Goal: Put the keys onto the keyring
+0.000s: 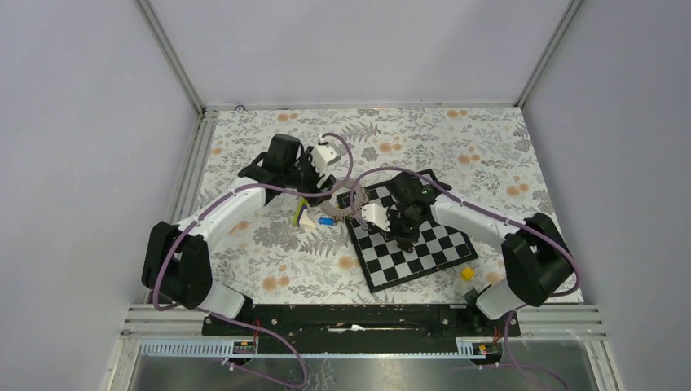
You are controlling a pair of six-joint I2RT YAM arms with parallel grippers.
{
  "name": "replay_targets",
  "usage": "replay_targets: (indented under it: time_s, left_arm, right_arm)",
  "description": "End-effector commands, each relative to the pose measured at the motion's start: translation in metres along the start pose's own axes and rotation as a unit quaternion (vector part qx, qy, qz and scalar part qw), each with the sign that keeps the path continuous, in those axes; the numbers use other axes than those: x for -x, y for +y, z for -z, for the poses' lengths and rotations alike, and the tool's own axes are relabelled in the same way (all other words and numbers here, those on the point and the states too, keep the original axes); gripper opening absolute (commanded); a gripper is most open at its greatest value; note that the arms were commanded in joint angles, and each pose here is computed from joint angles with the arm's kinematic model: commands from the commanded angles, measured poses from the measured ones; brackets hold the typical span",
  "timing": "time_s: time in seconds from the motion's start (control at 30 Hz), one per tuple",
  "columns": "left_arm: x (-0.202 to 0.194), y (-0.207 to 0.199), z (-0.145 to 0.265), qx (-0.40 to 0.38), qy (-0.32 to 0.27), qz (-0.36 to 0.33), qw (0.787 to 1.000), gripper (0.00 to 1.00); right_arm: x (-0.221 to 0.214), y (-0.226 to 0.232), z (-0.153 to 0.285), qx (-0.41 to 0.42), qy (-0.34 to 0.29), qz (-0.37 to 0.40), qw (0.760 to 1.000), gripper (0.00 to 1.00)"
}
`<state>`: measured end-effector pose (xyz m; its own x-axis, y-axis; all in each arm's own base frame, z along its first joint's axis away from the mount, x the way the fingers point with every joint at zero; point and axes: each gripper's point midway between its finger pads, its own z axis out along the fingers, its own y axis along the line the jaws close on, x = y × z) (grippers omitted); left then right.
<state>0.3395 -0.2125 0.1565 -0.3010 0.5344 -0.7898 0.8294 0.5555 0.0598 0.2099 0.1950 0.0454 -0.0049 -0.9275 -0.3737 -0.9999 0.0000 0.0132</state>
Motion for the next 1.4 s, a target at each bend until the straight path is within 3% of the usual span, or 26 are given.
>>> replay_targets:
  time_s: [0.0, 0.33, 0.5, 0.63, 0.8, 1.1, 1.37]
  left_arm:
    - [-0.010, -0.029, -0.012, -0.094, -0.027, -0.069, 0.993, 0.71]
    - [-0.021, -0.057, -0.052, -0.177, -0.023, -0.166, 0.970, 0.59]
    - [-0.018, -0.056, -0.077, -0.187, -0.012, -0.167, 0.968, 0.53]
    - [-0.007, -0.051, -0.091, -0.181, -0.015, -0.159, 0.970, 0.53]
    - [0.008, -0.033, -0.108, -0.154, -0.023, -0.165, 0.974, 0.57]
    - [0.019, -0.024, -0.136, -0.178, -0.033, -0.262, 0.948, 0.58]
    - [0.017, -0.020, -0.151, -0.191, -0.026, -0.291, 0.937, 0.55]
  right_arm:
    - [0.012, -0.001, 0.027, -0.037, -0.035, -0.018, 0.999, 0.00]
    - [-0.015, -0.013, 0.039, -0.099, -0.060, -0.101, 0.988, 0.00]
    - [-0.027, -0.014, 0.043, -0.123, -0.074, -0.130, 0.981, 0.01]
    - [-0.041, -0.007, 0.040, -0.129, -0.064, -0.143, 0.979, 0.21]
    - [-0.047, -0.002, 0.038, -0.134, -0.062, -0.149, 0.978, 0.35]
    - [-0.045, -0.001, 0.042, -0.139, -0.071, -0.163, 0.974, 0.37]
    - [-0.049, 0.004, 0.038, -0.134, -0.068, -0.173, 0.973, 0.37]
